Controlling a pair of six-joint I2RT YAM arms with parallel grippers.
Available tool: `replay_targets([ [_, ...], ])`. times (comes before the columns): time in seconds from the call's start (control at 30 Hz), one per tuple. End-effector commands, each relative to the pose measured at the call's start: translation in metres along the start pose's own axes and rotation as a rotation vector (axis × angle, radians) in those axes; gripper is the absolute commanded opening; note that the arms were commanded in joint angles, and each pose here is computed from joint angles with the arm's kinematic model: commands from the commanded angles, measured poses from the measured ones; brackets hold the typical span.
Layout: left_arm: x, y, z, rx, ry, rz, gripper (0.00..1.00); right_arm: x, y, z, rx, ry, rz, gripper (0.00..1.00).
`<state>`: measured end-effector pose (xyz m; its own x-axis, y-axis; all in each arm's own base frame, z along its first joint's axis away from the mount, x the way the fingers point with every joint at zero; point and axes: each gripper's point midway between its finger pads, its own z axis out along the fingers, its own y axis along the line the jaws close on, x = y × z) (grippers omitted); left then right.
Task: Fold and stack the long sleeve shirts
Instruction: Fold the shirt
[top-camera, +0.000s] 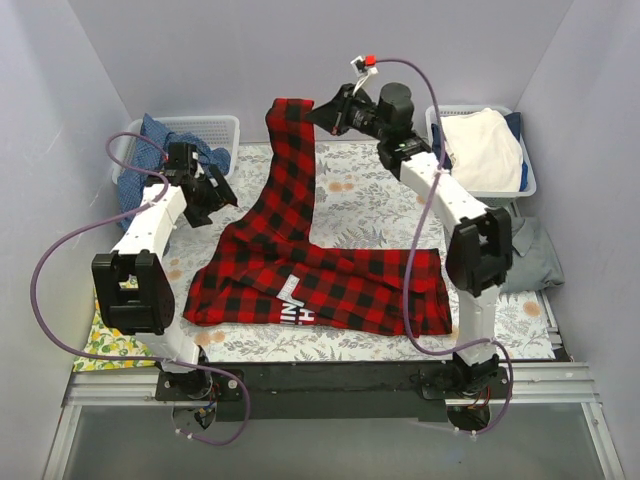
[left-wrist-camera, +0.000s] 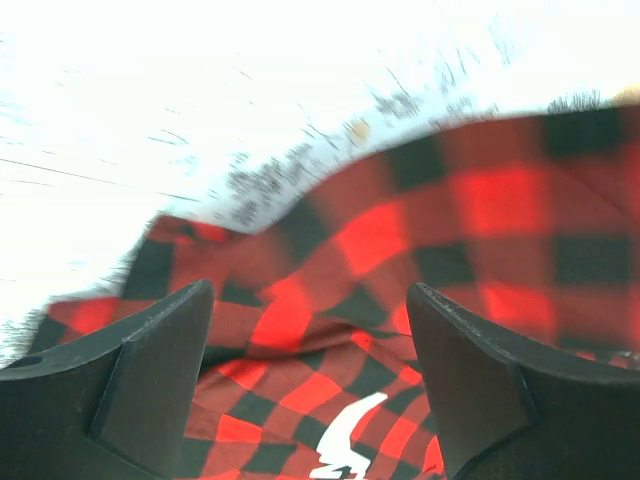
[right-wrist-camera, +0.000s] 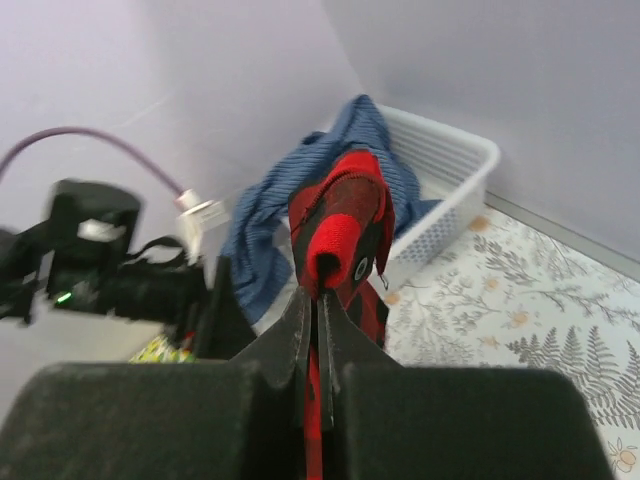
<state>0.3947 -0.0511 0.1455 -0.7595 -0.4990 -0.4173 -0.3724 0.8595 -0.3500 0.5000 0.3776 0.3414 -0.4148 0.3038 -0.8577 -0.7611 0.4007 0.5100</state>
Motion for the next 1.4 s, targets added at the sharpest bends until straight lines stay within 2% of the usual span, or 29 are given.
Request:
replay_targets([
  [0.0,-0.03,-0.006,-0.011,0.025,-0.081,-0.033,0.78,-0.002,0.073,-0.041,-0.173,0.069,-0.087,0.01],
  [0.07,-0.038,-0.011,-0.011,0.04,-0.094,-0.039,0.78,0.004,0.105,-0.059,-0.236,0.109,-0.14,0.01],
  [0.1,-0.04,-0.011,-0.009,0.038,-0.095,-0.054,0.78,0.027,0.108,-0.068,-0.247,0.192,-0.109,0.01],
  [0.17,-0.043,-0.015,-0.006,0.054,-0.099,-0.056,0.78,0.038,0.131,-0.082,-0.295,0.241,-0.158,0.01],
  [0.2,-0.042,-0.016,-0.003,0.058,-0.091,-0.057,0.78,0.059,0.134,-0.092,-0.308,0.311,-0.127,0.01],
  [0.23,-0.042,-0.015,0.002,0.053,-0.082,-0.058,0.78,0.069,0.146,-0.095,-0.342,0.331,-0.171,0.01],
  [0.33,-0.049,0.004,0.011,0.002,-0.075,-0.085,0.78,0.096,0.174,-0.117,-0.37,0.403,-0.24,0.01],
  [0.6,-0.053,-0.004,0.025,0.042,-0.037,-0.084,0.77,0.117,0.255,-0.16,-0.476,0.459,-0.342,0.01],
  [0.7,-0.051,-0.012,0.024,0.09,-0.019,-0.066,0.76,0.128,0.292,-0.172,-0.549,0.489,-0.356,0.01],
  [0.9,-0.032,-0.034,0.012,0.234,0.033,-0.013,0.75,0.141,0.337,-0.182,-0.608,0.522,-0.406,0.01],
  [1.07,-0.01,-0.038,-0.007,0.278,0.029,0.018,0.75,0.158,0.345,-0.182,-0.603,0.547,-0.412,0.01],
  [1.17,0.02,-0.043,-0.022,0.31,0.051,0.048,0.76,0.162,0.348,-0.184,-0.606,0.554,-0.41,0.01],
  [1.3,0.058,-0.044,-0.036,0.358,0.124,0.09,0.76,0.176,0.34,-0.192,-0.594,0.588,-0.397,0.01],
  [1.37,0.075,-0.044,-0.039,0.37,0.155,0.124,0.76,0.198,0.327,-0.201,-0.579,0.651,-0.376,0.01],
])
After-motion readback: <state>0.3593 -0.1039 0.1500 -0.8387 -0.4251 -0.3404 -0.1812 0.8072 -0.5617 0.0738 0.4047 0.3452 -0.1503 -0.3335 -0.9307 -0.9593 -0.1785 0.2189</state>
